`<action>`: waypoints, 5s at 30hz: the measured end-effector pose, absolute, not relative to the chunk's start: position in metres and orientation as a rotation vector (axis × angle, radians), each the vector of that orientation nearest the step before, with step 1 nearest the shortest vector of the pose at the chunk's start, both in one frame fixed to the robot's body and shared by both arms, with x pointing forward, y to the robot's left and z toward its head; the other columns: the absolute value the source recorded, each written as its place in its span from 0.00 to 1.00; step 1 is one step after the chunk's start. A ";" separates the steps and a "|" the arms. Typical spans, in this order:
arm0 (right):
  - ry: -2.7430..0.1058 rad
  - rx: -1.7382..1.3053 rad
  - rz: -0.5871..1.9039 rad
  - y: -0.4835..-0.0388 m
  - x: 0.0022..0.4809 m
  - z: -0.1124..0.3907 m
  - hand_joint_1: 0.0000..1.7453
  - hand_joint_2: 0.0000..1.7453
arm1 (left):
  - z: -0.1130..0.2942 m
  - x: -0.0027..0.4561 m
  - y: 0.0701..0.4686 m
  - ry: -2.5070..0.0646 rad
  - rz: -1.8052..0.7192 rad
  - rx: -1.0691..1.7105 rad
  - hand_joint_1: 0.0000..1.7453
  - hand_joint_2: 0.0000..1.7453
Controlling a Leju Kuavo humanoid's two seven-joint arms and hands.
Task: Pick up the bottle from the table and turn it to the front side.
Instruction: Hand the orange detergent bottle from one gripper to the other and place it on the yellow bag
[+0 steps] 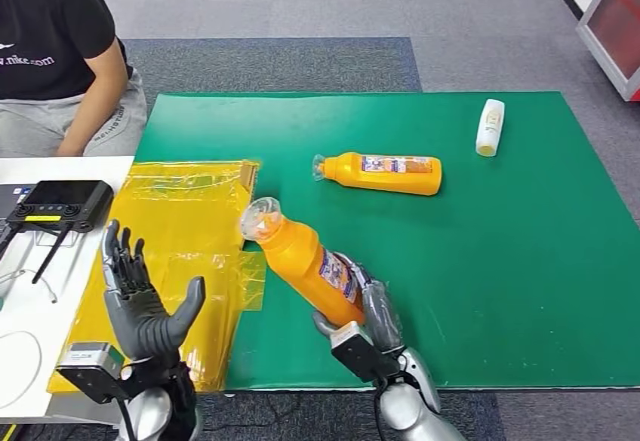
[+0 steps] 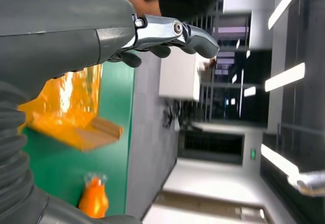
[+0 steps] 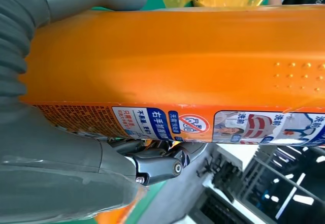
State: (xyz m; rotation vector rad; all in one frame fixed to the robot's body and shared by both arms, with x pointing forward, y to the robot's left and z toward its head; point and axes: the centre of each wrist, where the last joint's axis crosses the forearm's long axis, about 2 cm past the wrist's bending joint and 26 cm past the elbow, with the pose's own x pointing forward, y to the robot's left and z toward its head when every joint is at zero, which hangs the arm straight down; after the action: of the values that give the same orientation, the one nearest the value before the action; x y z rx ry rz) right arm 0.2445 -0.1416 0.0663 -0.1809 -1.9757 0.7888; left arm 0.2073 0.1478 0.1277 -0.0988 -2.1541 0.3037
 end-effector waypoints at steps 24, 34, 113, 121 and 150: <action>-2.047 -0.381 0.870 -0.138 0.267 0.071 0.85 1.00 | 0.125 0.224 0.102 -1.932 -0.053 -0.685 0.00 1.00; -2.125 -0.309 0.866 -0.126 0.264 0.085 0.86 1.00 | 0.128 0.230 0.100 -1.935 -0.026 -0.693 0.00 1.00; -1.988 -0.179 0.714 -0.125 0.239 0.064 0.00 1.00 | 0.100 0.306 0.246 -1.730 -1.267 0.272 1.00 1.00; -1.970 -0.166 0.707 -0.124 0.238 0.060 0.00 1.00 | 0.093 0.314 0.237 -1.708 -1.250 0.252 0.31 1.00; -1.988 -0.123 0.743 -0.122 0.238 0.053 0.00 1.00 | 0.082 0.304 0.194 -1.811 -1.140 0.226 0.00 1.00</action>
State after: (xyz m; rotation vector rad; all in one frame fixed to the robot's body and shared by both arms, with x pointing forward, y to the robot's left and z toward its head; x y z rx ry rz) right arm 0.2382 -0.1223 0.0532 -0.1231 -1.9880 0.7435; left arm 0.3041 0.1938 0.0817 0.2256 -1.8108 -1.1403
